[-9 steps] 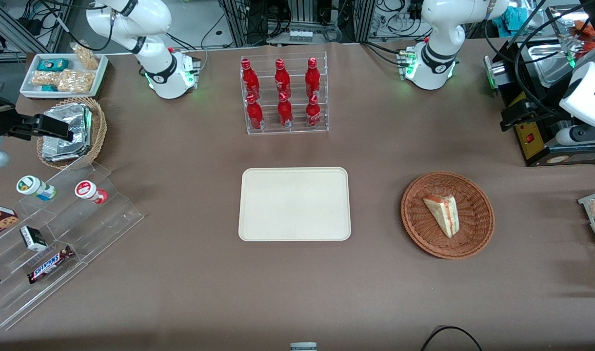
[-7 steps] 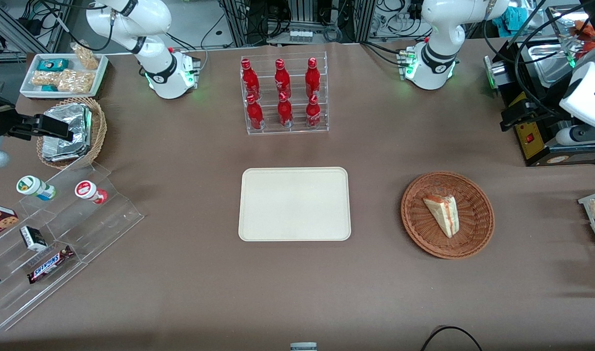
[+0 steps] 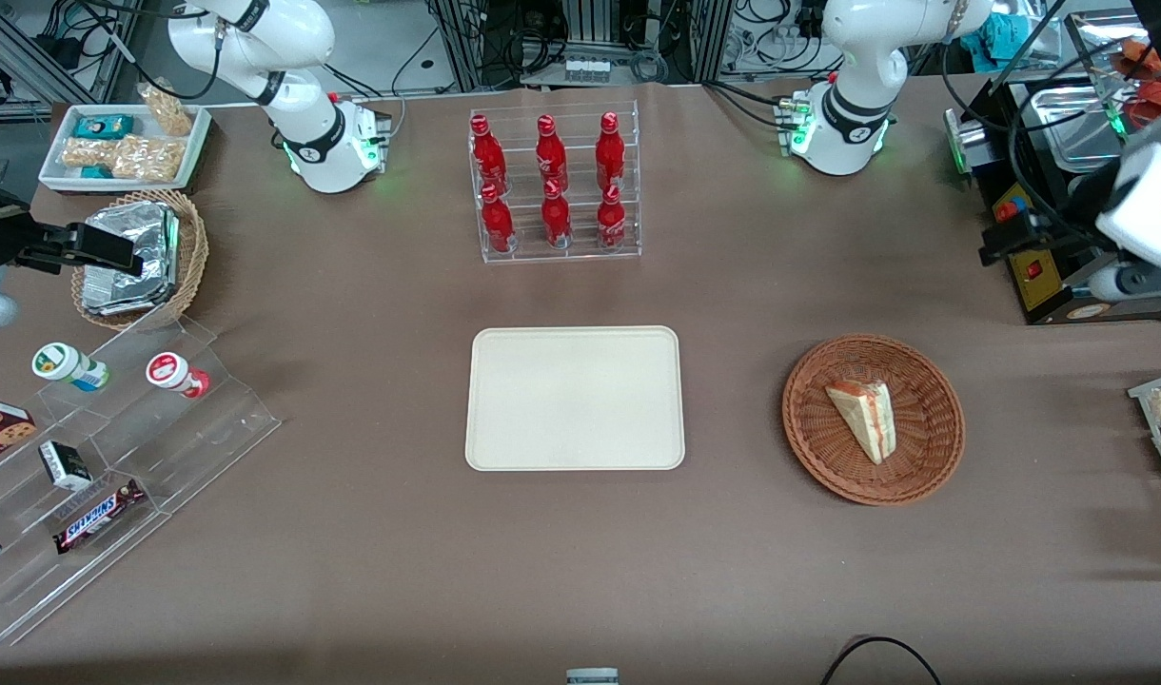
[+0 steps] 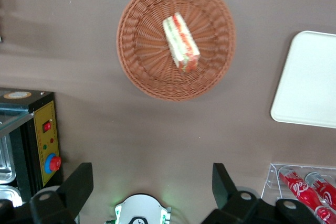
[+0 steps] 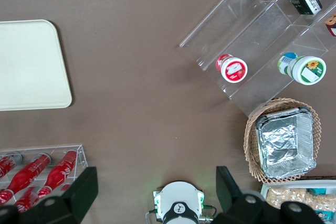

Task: Place sandwich from basket to tray
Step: 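Lower the open left gripper over the wrapped sandwich in the wicker basket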

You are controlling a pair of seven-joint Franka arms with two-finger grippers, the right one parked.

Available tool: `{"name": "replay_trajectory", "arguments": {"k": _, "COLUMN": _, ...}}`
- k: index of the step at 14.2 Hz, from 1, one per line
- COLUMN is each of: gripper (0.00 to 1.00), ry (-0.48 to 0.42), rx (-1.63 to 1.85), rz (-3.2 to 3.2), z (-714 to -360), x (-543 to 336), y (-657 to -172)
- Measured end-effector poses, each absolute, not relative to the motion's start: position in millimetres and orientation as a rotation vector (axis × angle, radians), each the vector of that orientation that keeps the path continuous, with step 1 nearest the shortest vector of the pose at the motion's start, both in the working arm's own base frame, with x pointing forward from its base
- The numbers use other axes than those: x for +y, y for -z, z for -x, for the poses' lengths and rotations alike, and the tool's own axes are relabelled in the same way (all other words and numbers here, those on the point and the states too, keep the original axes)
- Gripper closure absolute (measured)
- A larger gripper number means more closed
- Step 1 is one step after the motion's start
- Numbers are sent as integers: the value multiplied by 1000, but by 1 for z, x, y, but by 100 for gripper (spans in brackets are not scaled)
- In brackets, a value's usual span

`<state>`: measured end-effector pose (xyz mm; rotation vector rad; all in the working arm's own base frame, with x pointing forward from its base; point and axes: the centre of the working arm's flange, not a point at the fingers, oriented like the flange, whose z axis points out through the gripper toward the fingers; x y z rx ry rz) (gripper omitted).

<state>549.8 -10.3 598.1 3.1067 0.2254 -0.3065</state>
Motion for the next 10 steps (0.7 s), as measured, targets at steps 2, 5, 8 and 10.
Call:
{"name": "replay_trajectory", "arguments": {"k": 2, "gripper": 0, "ry": 412, "rx": 261, "rz": -3085, "z": -566, "x": 5, "y": -559}}
{"name": "replay_trajectory", "arguments": {"k": 5, "gripper": 0, "ry": 480, "rx": 337, "rz": -3060, "z": -594, "x": 14, "y": -495}}
{"name": "replay_trajectory", "arguments": {"k": 8, "gripper": 0, "ry": 397, "rx": 488, "rz": -3051, "z": -606, "x": 11, "y": -421}}
{"name": "replay_trajectory", "arguments": {"k": 10, "gripper": 0, "ry": 354, "rx": 596, "rz": -3028, "z": -599, "x": 2, "y": -375}}
